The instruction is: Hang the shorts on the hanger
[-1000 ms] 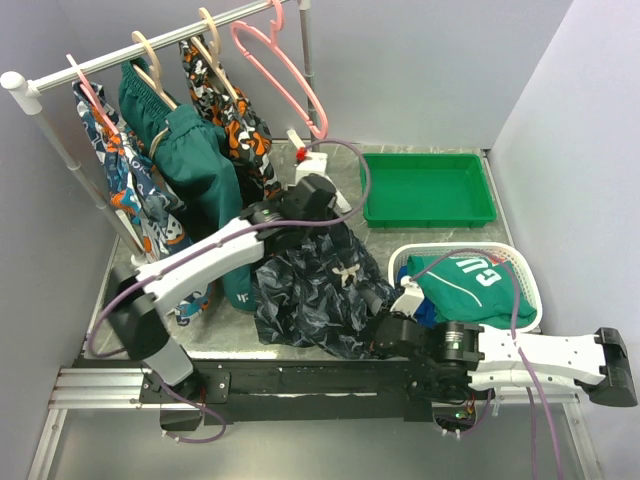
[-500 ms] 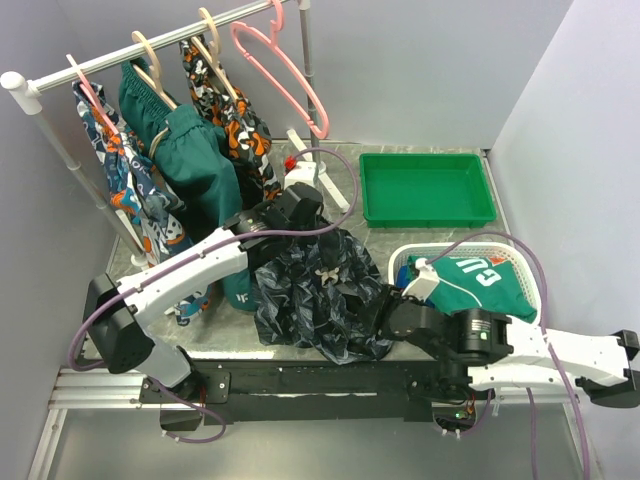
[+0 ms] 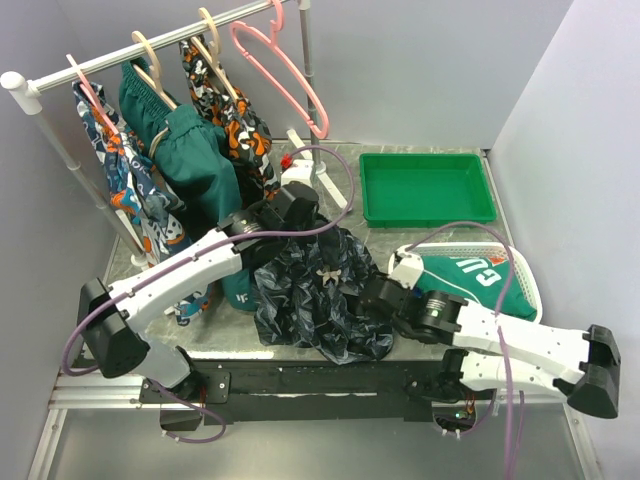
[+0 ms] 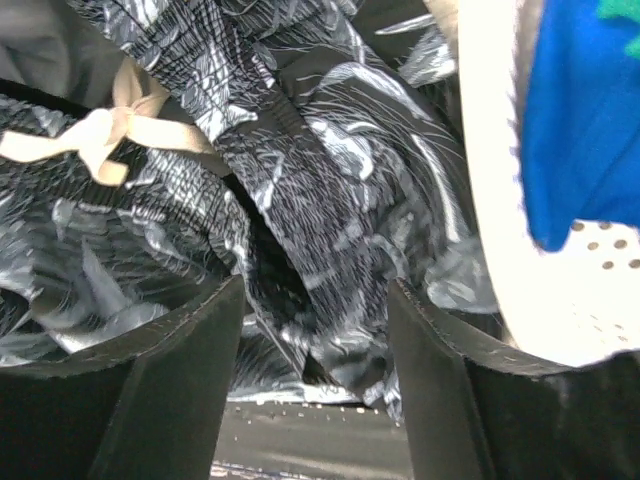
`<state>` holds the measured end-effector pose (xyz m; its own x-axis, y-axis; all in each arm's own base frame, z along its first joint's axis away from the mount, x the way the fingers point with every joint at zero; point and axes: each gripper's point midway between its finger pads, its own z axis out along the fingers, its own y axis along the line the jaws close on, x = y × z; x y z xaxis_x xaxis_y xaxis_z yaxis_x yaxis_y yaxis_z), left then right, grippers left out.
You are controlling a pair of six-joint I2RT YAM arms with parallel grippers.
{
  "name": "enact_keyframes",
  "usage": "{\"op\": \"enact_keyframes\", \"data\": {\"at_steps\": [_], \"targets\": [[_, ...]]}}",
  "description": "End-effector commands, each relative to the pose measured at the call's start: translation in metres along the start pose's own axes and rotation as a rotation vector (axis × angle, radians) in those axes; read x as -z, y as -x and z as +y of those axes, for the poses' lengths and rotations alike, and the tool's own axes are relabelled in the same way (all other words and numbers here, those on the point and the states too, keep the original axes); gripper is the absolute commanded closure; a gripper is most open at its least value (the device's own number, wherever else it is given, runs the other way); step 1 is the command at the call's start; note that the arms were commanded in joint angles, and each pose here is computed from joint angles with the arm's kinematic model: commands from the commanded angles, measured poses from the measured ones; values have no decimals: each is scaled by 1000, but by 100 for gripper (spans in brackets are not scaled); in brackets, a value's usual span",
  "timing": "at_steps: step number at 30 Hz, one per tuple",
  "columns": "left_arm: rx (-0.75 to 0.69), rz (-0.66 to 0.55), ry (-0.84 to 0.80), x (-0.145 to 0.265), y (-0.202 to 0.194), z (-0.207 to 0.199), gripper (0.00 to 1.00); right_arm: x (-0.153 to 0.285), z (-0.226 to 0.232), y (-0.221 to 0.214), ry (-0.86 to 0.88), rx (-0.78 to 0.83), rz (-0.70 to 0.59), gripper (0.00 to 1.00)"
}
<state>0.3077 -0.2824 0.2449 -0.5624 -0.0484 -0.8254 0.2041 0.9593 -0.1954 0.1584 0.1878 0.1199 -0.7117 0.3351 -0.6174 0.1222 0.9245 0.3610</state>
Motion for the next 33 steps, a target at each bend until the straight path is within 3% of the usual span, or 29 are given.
{"op": "enact_keyframes", "data": {"at_steps": [1,9,15,16,19,21,26,33], "targets": [[34,-58,-38,16,21,-3,99,-16,14,-1,16,26,10,36],[32,-75,-41,23,28,-2,99,-28,1,-20,-12,48,51,40],[52,-102,-60,42,39,2,99,-29,-15,-1,-99,53,-5,70],[51,-107,-65,45,40,3,99,-25,-21,3,-125,74,-14,81],[70,-136,-90,61,50,4,99,-7,-24,40,-165,76,-102,95],[83,-163,-102,72,58,7,99,14,-17,82,-166,37,-205,100],[148,-231,-136,98,77,11,99,93,6,192,-85,-18,-432,100],[255,-451,-274,166,143,9,99,195,49,315,68,-83,-709,100]]}}
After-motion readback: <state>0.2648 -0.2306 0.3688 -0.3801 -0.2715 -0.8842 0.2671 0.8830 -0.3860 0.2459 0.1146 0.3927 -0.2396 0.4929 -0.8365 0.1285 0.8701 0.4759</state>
